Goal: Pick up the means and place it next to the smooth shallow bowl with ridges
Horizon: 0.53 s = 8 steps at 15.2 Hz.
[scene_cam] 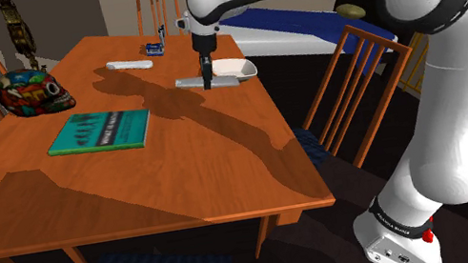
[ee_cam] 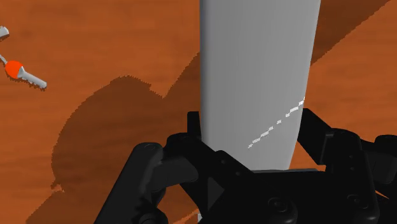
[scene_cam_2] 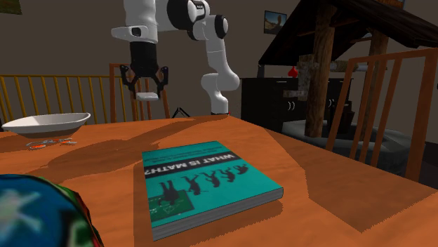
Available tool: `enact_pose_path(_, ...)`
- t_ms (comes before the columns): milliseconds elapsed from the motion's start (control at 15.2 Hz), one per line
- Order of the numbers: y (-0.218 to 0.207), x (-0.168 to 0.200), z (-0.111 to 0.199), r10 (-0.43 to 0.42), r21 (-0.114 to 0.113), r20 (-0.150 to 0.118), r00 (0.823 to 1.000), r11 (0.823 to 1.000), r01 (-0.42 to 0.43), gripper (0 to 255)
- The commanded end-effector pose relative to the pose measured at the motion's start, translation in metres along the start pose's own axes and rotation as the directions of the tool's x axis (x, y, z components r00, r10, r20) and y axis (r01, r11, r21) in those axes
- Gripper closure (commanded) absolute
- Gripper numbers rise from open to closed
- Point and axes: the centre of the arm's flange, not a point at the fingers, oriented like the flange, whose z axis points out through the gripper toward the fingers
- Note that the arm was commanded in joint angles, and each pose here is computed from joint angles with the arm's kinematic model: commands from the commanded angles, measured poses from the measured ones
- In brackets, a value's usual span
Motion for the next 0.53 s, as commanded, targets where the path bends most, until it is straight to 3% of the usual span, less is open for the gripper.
enact_pose_path(0,0.027,-0.012,-0.001,-0.001,-0.001,0.000,1.000,1.000,0.001,255)
enact_pose_path(198,0.061,-0.025,-0.001,-0.001,-0.001,0.000,1.000,1.000,0.001,255)
enact_pose_path(462,0.061,-0.025,0.020,-0.001,-0.001,0.000,1.000,1.000,0.001,255)
